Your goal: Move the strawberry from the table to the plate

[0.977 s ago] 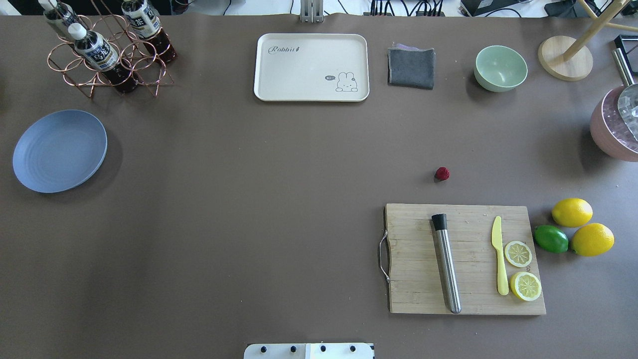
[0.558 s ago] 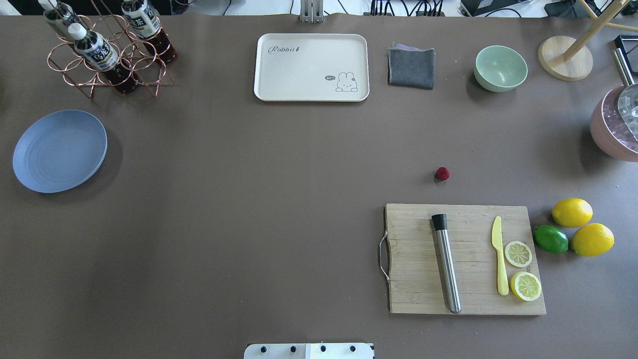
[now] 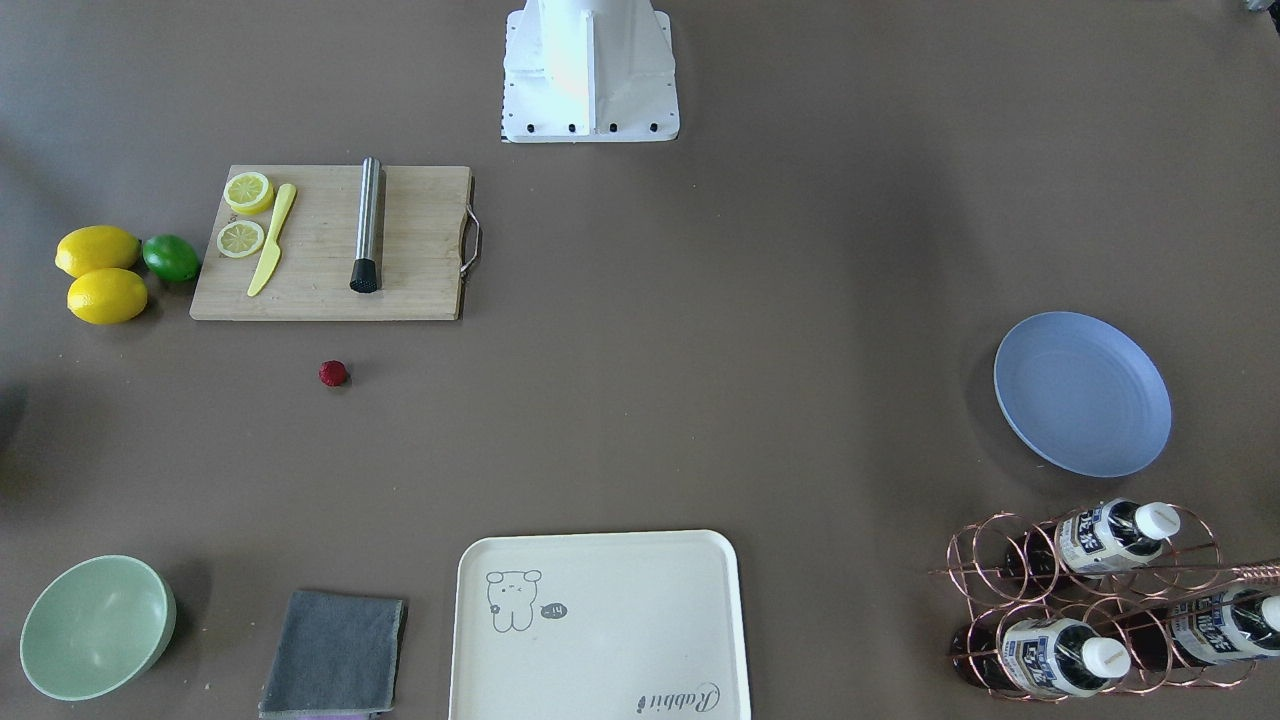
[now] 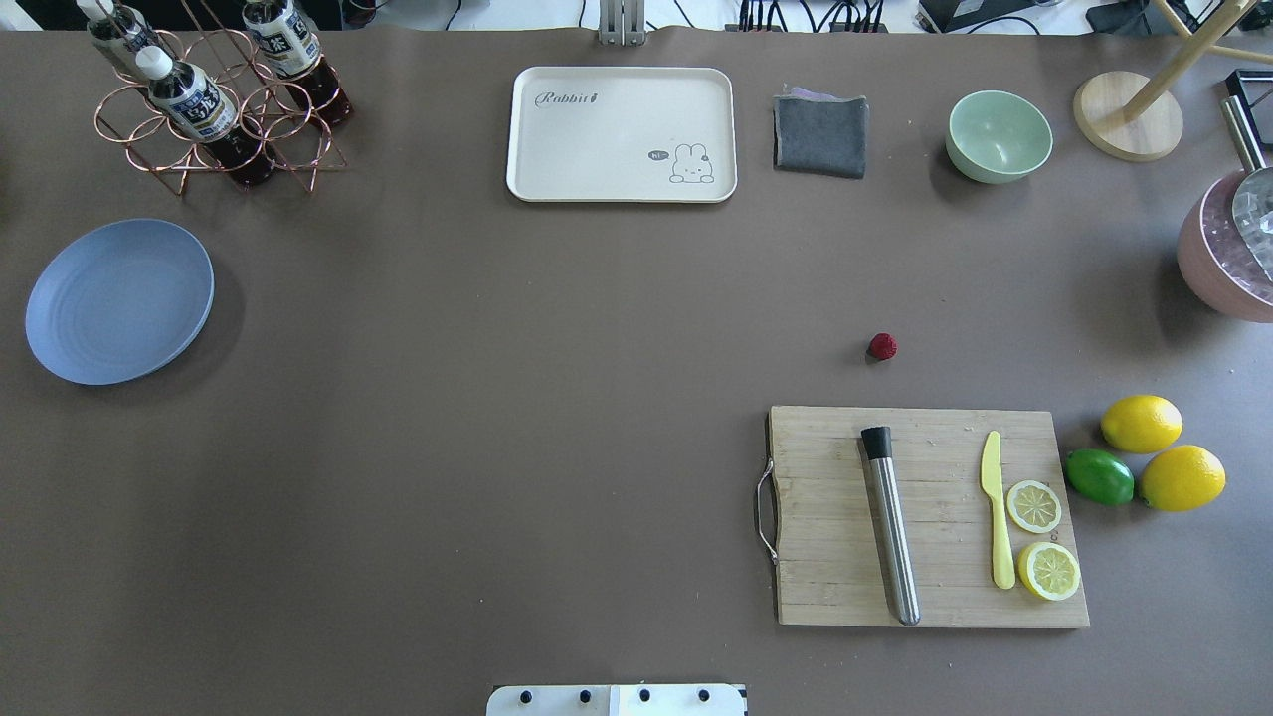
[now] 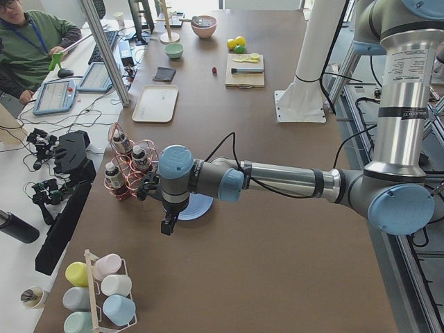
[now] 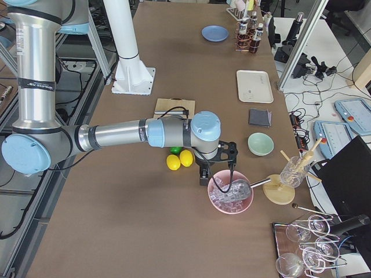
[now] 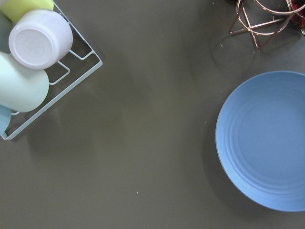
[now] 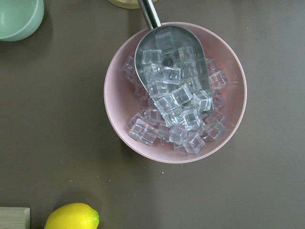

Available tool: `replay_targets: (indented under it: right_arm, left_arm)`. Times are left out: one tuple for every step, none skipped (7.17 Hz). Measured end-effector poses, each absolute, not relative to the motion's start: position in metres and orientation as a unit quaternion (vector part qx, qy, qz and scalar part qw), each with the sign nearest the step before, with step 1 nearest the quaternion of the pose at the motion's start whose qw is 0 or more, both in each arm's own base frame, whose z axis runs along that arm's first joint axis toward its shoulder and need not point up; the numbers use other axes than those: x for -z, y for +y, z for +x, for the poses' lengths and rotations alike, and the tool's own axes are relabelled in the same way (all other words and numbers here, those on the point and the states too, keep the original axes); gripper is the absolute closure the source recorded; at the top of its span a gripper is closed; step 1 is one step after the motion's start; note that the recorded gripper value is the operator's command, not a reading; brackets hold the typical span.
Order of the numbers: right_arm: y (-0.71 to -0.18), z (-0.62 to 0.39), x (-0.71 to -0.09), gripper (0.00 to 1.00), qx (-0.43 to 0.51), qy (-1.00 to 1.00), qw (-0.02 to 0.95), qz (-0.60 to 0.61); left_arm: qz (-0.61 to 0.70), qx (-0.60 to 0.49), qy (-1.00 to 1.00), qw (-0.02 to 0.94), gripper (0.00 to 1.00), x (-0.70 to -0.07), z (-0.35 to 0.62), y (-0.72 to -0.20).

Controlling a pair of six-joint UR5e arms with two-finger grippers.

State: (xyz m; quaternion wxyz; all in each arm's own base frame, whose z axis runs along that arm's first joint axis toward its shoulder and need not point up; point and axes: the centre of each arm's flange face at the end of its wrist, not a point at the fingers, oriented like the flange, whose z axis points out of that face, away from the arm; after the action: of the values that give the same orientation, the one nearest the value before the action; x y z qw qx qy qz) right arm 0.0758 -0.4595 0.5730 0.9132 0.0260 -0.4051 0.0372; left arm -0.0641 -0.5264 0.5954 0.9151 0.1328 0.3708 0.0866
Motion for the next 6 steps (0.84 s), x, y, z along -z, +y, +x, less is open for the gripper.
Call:
replay_targets:
  right_arm:
    - [-0.465, 0.068, -0.569, 0.0, -0.03, -0.409, 0.911, 0.026]
    - [-0.472, 0.06, -0.561, 0.0, -0.028, -0.412, 0.91, 0.026]
    - [-0.481, 0.049, -0.552, 0.0, -0.032, -0.414, 0.909, 0.025]
    - [-0.489, 0.035, -0.543, 0.0, -0.037, -0.417, 0.908, 0.026]
    - [-0.493, 0.021, -0.535, 0.0, -0.046, -0.421, 0.906, 0.029]
    - [-0.496, 0.007, -0.528, 0.0, -0.059, -0.427, 0.902, 0.034]
  left_arm:
    - [0.142, -0.09, 0.376, 0.911, 0.02, -0.598, -0.062, -0.535]
    - [0.151, -0.087, 0.381, 0.908, 0.02, -0.603, -0.055, -0.544]
    - [0.156, -0.08, 0.388, 0.905, 0.02, -0.605, -0.04, -0.551]
    - [0.157, -0.074, 0.396, 0.902, 0.02, -0.609, -0.019, -0.556]
    - [0.159, -0.074, 0.406, 0.897, 0.02, -0.615, 0.002, -0.556]
    - [0.161, -0.077, 0.417, 0.891, 0.02, -0.626, 0.026, -0.555]
